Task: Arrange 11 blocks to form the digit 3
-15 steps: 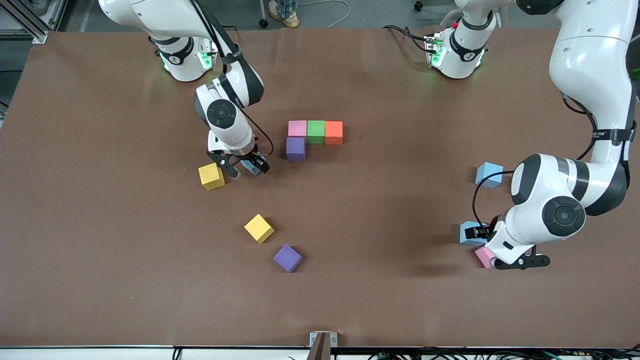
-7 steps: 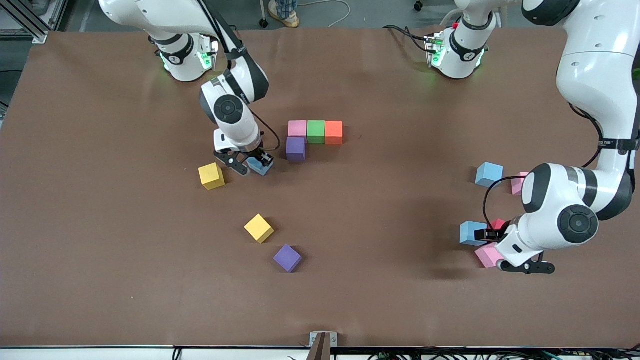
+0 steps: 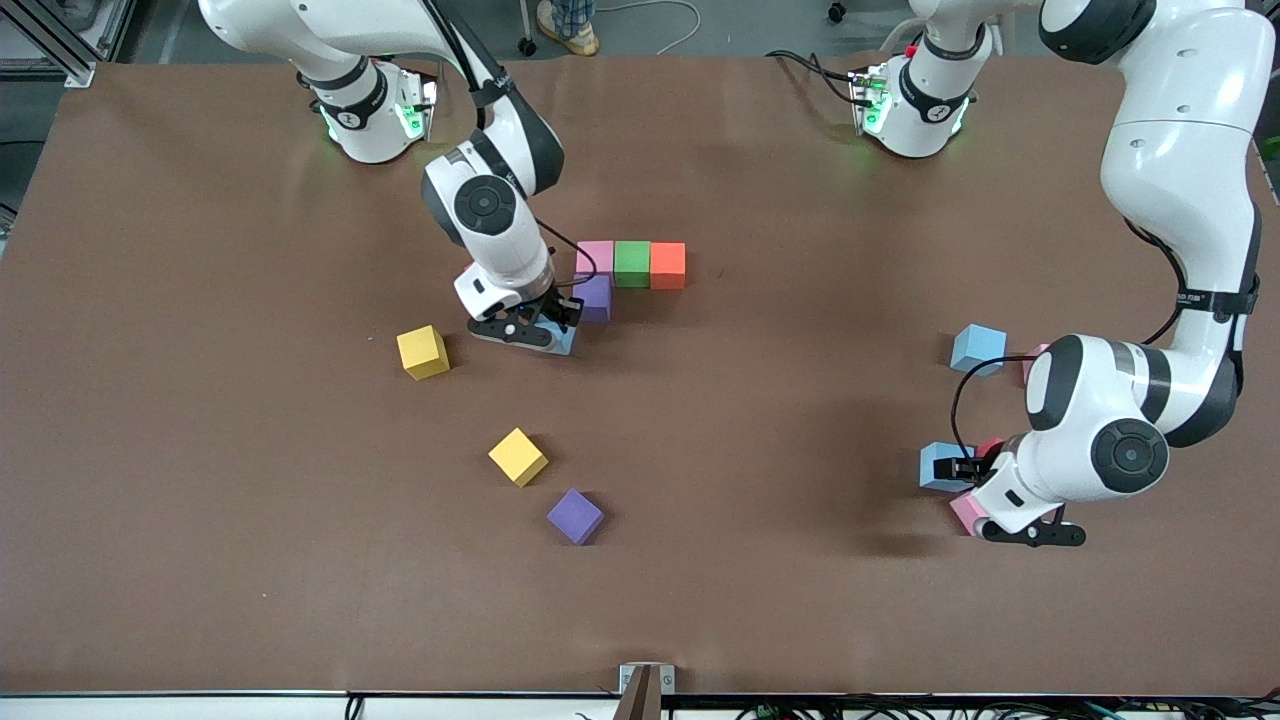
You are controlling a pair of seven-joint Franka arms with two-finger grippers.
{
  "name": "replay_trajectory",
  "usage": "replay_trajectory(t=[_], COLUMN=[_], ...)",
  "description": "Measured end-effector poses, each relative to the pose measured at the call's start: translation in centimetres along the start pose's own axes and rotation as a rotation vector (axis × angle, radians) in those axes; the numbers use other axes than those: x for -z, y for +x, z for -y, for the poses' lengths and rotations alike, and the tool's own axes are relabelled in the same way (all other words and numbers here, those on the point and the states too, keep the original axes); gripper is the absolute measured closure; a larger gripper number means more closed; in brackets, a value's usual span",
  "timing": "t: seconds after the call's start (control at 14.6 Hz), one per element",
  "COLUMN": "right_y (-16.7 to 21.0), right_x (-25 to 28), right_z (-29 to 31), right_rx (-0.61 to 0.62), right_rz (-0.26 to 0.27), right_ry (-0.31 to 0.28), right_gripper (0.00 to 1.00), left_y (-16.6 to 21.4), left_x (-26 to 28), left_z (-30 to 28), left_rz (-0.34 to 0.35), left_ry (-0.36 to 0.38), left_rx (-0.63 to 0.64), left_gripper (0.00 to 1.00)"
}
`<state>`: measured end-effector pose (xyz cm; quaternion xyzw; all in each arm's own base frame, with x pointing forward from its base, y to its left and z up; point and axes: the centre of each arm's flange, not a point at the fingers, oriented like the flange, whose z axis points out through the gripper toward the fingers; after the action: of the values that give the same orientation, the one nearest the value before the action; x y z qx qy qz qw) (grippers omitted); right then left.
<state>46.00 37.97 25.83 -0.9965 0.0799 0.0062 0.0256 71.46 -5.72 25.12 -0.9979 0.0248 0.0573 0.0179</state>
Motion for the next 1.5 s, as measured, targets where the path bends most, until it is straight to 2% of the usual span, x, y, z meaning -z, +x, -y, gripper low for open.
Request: replay_trajectory(t=[0.41,1.03,1.5], right_y=[-0.6,-0.8,-0.9], right_x=[-1.3,-4.2,-4.3], right_z=[6.1,5.3,5.2], right_rx=[0.107,0.157,0.157], right_rz=[0.019,0.06,0.061], right_ry=[-0.021,-0.072,-0.074], right_gripper=[0.5,0.5,0.5], left_y=[-0.2,-0.3,-0.3], left_x=[-2.4,-3.0,-3.1], left_z=[-0.6,-2.0,-2.4], left_rz=[0.037,0.043,0.043], left_ry=[-0.011,-0.012,-0.004], left_rx=[0.018,-0.001,-0.013], left_gripper=[0.0,0.0,0.01])
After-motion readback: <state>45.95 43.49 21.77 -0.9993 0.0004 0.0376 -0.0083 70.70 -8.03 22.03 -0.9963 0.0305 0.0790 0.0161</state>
